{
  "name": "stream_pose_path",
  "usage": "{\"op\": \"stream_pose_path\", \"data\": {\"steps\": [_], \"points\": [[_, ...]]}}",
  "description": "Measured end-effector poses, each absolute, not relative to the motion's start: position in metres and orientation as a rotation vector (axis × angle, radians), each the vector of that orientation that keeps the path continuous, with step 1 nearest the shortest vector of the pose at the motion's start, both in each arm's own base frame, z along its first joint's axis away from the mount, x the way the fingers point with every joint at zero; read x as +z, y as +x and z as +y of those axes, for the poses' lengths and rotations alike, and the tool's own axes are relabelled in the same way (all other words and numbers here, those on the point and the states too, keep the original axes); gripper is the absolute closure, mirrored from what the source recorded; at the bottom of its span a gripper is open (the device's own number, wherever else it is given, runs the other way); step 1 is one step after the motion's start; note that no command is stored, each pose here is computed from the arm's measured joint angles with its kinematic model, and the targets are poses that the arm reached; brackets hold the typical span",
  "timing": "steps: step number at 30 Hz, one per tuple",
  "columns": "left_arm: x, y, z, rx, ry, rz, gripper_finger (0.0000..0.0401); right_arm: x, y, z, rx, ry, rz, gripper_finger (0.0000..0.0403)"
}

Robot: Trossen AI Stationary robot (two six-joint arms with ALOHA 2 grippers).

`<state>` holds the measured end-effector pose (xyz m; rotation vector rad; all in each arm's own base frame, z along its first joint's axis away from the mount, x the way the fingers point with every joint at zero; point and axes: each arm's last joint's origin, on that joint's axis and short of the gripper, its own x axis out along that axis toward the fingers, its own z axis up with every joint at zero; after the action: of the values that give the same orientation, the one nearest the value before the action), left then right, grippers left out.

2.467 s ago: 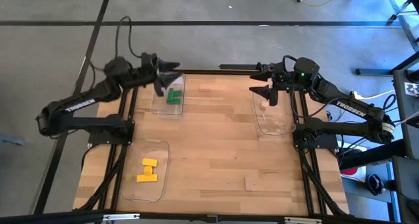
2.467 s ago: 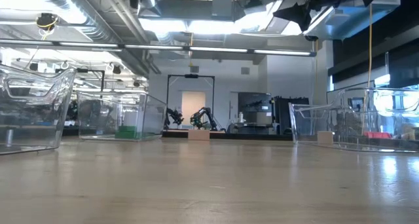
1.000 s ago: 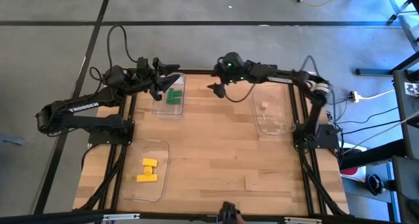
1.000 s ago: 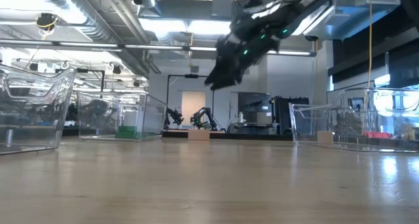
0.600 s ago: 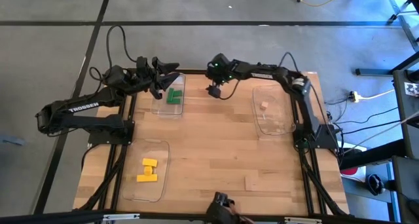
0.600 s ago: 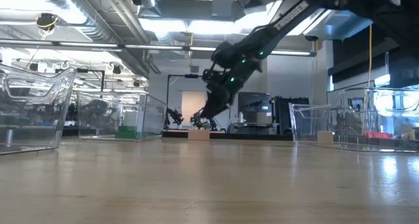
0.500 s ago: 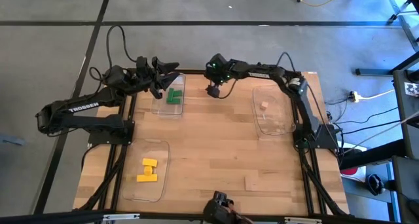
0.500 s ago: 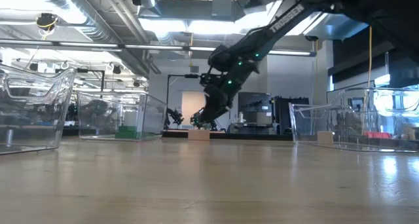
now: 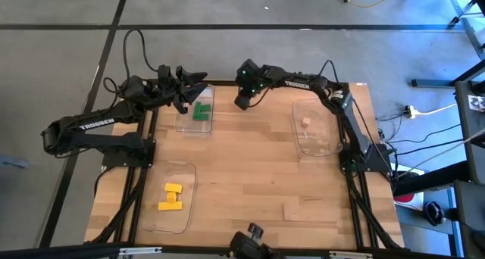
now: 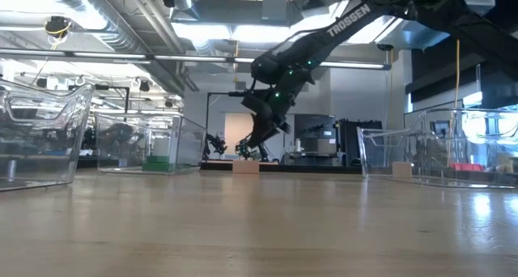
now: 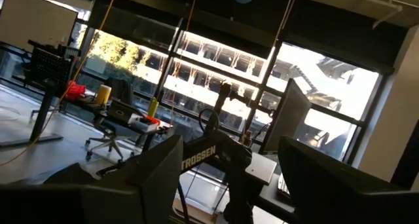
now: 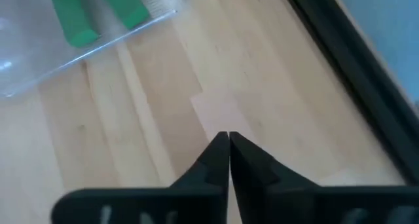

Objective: Sort & place blocks by color
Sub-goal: Put the top brown block into the top right transparent bin

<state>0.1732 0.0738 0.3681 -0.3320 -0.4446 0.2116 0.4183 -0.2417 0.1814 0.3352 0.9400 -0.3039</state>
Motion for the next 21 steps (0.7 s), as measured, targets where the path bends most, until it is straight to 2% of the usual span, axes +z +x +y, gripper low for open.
{"op": "stream_pose_path", "data": {"steps": [10,21], "points": [[0.368,0.173,0.074,0.212,-0.332,-0.444,0.0159,0.176,0.417,-0.236,-0.391,0.582,0.934,0.0401],[0.368,0.173,0.074,0.212,-0.329,-0.444,0.0159,0.168,0.418,-0.24,-0.476,0.688,0.902,0.0402]]}}
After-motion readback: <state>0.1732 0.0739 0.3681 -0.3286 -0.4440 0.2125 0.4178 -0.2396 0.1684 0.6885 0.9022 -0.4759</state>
